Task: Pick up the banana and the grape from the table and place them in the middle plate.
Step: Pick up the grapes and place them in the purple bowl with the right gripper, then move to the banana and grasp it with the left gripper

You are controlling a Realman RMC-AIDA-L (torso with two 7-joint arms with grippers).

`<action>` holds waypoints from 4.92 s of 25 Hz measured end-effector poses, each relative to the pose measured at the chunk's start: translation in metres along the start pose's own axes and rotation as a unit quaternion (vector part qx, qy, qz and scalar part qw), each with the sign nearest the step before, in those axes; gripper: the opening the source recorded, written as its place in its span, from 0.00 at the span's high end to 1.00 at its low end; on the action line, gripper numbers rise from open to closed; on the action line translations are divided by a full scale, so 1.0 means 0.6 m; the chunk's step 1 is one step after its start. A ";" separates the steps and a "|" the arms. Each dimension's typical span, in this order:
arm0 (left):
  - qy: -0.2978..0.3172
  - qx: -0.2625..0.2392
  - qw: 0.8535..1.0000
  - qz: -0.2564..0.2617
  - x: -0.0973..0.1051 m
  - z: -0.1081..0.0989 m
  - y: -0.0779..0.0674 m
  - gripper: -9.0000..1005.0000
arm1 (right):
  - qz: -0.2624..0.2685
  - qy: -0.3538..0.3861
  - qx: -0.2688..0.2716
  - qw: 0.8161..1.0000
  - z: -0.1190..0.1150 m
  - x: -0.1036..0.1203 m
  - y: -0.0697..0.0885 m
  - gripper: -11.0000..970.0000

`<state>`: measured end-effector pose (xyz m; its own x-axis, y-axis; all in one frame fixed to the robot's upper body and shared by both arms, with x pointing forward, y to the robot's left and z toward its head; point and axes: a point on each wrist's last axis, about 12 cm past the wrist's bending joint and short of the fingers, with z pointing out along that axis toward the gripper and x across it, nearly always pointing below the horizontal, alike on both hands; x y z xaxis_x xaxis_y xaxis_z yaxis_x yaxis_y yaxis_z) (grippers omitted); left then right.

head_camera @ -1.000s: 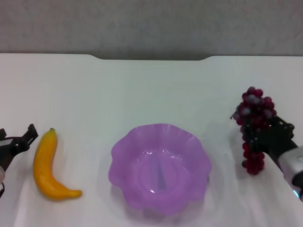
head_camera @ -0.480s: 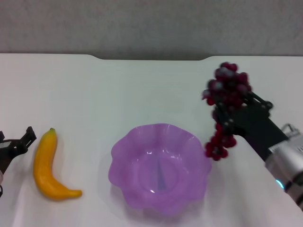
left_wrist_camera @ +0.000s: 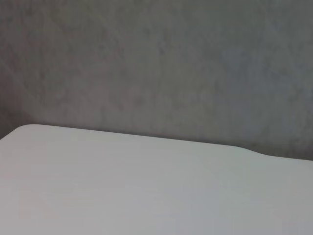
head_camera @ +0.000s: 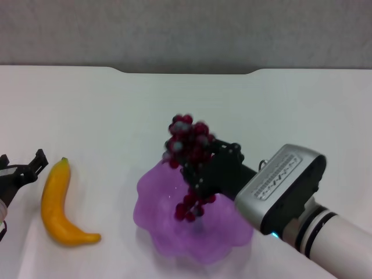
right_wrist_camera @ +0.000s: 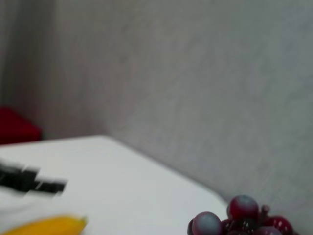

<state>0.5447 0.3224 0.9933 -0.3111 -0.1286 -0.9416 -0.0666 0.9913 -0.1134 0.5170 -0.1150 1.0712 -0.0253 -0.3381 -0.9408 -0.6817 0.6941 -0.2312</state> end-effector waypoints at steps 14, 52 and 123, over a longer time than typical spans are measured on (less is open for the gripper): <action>-0.003 -0.004 1.000 -0.004 -0.003 0.002 0.001 0.11 | -0.020 0.029 -0.013 0.999 -0.003 0.073 0.000 0.55; -0.008 0.009 1.000 -0.001 -0.004 0.003 -0.010 0.11 | 0.068 -0.048 0.205 0.975 -0.129 0.176 -0.160 0.08; 0.342 -0.002 0.936 0.080 -0.133 0.027 -0.101 0.19 | 0.083 0.036 0.262 0.961 -0.154 0.220 -0.196 0.08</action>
<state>0.5888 0.2733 1.0704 -0.8522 0.0319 -0.5222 0.0288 0.9995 0.0140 0.5262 -0.3002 0.9970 -0.1652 -0.2257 -0.9601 -0.2027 0.9605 -0.1909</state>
